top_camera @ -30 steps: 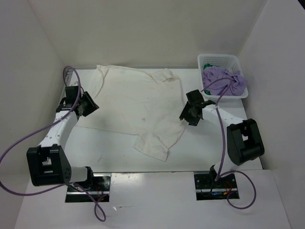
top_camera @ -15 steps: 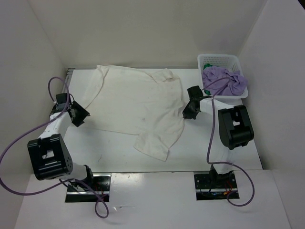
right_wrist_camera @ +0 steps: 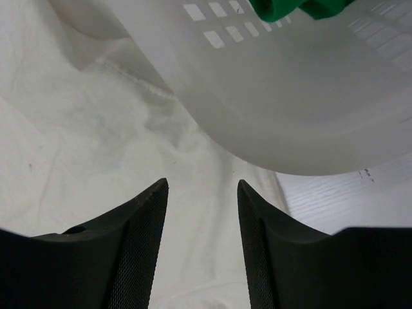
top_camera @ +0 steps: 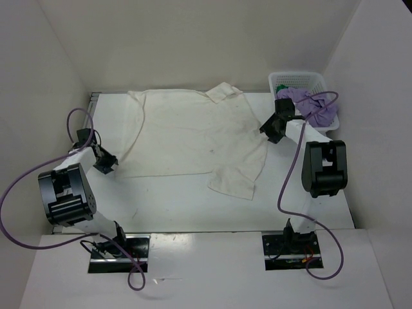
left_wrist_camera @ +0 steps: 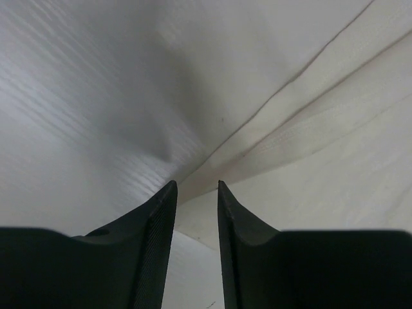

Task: Fold and stack the t-shirts
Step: Flatten out the tshirt

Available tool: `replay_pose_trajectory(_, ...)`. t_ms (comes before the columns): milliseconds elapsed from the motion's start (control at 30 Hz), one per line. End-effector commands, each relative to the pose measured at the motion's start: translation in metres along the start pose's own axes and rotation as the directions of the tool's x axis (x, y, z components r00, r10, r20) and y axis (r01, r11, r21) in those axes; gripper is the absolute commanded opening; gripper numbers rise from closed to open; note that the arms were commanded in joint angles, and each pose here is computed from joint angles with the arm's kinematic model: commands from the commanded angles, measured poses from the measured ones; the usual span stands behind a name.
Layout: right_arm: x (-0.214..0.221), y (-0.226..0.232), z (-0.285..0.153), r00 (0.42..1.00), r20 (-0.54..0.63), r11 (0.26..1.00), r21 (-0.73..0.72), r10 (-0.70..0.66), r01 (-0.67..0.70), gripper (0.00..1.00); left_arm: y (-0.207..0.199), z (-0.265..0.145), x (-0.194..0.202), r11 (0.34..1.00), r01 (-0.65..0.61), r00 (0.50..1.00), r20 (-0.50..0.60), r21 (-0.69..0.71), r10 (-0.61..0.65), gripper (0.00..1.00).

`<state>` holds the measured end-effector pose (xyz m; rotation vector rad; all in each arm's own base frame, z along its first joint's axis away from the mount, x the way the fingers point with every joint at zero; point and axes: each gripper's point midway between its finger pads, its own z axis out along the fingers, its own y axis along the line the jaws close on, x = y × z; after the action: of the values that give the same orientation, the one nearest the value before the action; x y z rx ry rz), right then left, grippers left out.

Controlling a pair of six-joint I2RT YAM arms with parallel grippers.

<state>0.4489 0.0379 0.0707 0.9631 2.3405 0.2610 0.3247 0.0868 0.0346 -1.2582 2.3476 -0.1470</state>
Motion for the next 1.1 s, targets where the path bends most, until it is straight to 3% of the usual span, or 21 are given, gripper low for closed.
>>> replay_pose_trajectory(0,-0.008,0.018,-0.026,0.999,0.031,0.996,-0.080,-0.028,0.030,0.54,-0.005,-0.022,-0.012,0.998,-0.054,0.996,0.072,-0.013,0.054,0.38)
replay_pose_trajectory(200,0.013,0.026,-0.063,0.999,0.002,0.983,-0.177,-0.050,0.049,0.54,-0.004,-0.054,0.006,0.995,-0.073,0.992,0.099,-0.074,0.081,0.35)
replay_pose_trajectory(300,0.025,0.029,-0.077,0.998,-0.002,0.976,-0.206,-0.068,0.066,0.54,0.011,-0.058,0.021,0.994,-0.026,0.997,0.070,-0.108,0.034,0.40)
replay_pose_trajectory(600,0.041,0.033,-0.108,0.996,-0.012,0.953,-0.290,-0.090,0.083,0.54,0.023,-0.026,0.053,0.987,0.135,0.991,-0.009,-0.083,-0.136,0.46)
replay_pose_trajectory(933,0.090,0.025,-0.118,0.984,-0.092,0.940,-0.319,-0.153,0.117,0.54,0.020,0.003,0.049,0.975,0.208,0.978,0.018,-0.074,-0.208,0.48)
replay_pose_trajectory(1067,0.086,0.028,-0.126,0.987,-0.064,0.936,-0.331,-0.146,0.117,0.54,0.020,0.010,0.048,0.971,0.228,0.974,0.031,-0.074,-0.227,0.39)
